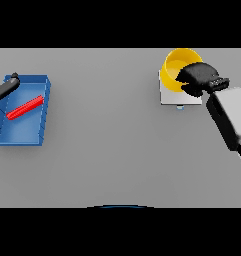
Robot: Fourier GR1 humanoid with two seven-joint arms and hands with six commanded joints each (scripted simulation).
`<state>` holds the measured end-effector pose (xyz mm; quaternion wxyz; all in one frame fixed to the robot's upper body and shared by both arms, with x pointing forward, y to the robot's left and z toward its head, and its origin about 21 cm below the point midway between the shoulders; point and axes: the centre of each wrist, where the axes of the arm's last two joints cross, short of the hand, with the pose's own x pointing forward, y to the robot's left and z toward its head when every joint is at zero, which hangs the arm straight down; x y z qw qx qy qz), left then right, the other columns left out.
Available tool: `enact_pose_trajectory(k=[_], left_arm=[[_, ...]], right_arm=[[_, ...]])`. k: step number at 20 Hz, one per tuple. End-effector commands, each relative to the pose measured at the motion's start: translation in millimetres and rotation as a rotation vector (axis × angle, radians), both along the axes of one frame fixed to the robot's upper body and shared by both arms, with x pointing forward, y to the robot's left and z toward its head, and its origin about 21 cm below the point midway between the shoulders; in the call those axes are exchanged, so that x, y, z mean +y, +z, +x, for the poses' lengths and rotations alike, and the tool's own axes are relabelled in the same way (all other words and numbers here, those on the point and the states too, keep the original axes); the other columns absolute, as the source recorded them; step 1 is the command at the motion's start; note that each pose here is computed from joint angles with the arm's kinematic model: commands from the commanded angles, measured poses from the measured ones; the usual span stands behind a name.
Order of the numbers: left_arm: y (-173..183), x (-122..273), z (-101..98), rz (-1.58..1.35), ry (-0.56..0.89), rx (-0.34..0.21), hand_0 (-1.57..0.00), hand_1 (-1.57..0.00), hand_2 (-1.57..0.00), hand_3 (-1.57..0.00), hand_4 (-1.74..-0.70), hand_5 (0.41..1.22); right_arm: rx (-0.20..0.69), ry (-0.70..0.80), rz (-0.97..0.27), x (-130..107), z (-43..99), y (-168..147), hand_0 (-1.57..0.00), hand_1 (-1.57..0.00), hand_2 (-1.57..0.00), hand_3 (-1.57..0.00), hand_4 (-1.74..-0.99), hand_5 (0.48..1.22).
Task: Pick up the red beaker and tilt it to pour out 1 green nut into yellow bowl. Pick up the yellow bowl and place it on the metallic measuring scale.
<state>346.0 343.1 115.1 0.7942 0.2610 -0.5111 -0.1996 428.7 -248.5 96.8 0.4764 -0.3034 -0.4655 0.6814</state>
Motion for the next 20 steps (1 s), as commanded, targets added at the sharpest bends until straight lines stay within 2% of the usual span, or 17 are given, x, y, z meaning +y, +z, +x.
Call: enact_pose_trajectory(k=[1,3,8,9,10,11,13,15,17,18,19,20], left_arm=[[-0.2,-1.1,0.3,-0.007,0.000,0.002,0.00,0.00,0.00,0.00,-0.86,0.807],[0.6,-2.8,0.1,-0.004,0.004,0.003,0.00,0.00,0.00,0.00,-0.85,0.807],[2.0,-0.2,0.4,-0.002,0.000,0.015,0.00,0.00,0.00,0.00,-0.84,0.783],[0.9,1.2,0.5,0.002,0.001,0.018,0.00,0.00,0.00,0.00,-0.84,0.780],[0.2,0.1,0.3,0.003,-0.003,0.013,0.00,0.00,0.00,0.00,-0.84,0.779],[1.0,-0.5,0.0,0.001,-0.005,0.008,0.00,0.00,0.00,0.00,-0.84,0.775],[2.7,-1.5,1.2,-0.001,-0.005,0.006,0.00,0.00,0.00,0.00,-0.84,0.774],[2.6,-2.4,-0.3,-0.005,-0.001,0.012,0.00,0.00,0.00,0.00,-0.83,0.768],[0.6,-3.5,1.5,-0.015,-0.010,0.002,0.00,0.00,0.00,0.00,-0.84,0.764],[0.7,0.2,0.5,-0.011,-0.005,0.002,0.00,0.00,0.00,0.00,-0.84,0.760],[-2.8,0.1,0.0,-0.006,-0.003,0.017,0.00,0.00,0.00,0.00,-0.83,0.754],[-0.4,-1.3,0.5,-0.007,-0.006,0.006,0.00,0.00,0.00,0.00,-0.83,0.749]], right_arm=[[0.007,-0.012,0.005,-2.0,1.5,-1.7,-1.57,-1.57,-1.39,-1.36,-1.741,1.221],[0.013,-0.020,0.003,-4.8,0.7,-12.3,-1.57,-1.57,-1.38,-1.38,-1.741,1.221],[0.038,-0.021,0.008,-7.6,4.1,-14.2,-1.57,-1.57,-1.37,-1.45,-1.741,1.221],[0.040,-0.023,0.005,-9.9,3.5,-13.5,-1.57,-1.57,-1.40,-1.38,-1.741,1.221],[0.045,-0.034,0.000,-8.4,3.8,-14.0,-1.57,-1.50,-1.44,-1.25,-1.741,1.221],[0.056,-0.045,-0.002,-8.0,2.8,-18.1,-1.56,-1.43,-1.34,-1.11,-1.682,1.221],[0.063,-0.061,0.017,-5.2,3.9,-13.4,-1.33,-1.12,-1.01,-0.82,-1.592,1.074],[0.080,-0.079,0.044,-2.6,4.5,-13.0,-0.95,-0.81,-0.71,-0.58,-1.535,0.965],[0.101,-0.092,0.051,-5.1,6.2,-12.2,-0.61,-0.56,-0.47,-0.39,-1.496,0.890],[0.106,-0.096,0.055,-11.2,5.6,-10.9,-0.48,-0.46,-0.38,-0.32,-1.485,0.863],[0.106,-0.091,0.054,-8.8,5.7,-12.8,-0.39,-0.38,-0.30,-0.26,-1.476,0.847],[0.110,-0.088,0.050,-7.5,4.4,-16.2,-0.31,-0.30,-0.24,-0.21,-1.461,0.833]])
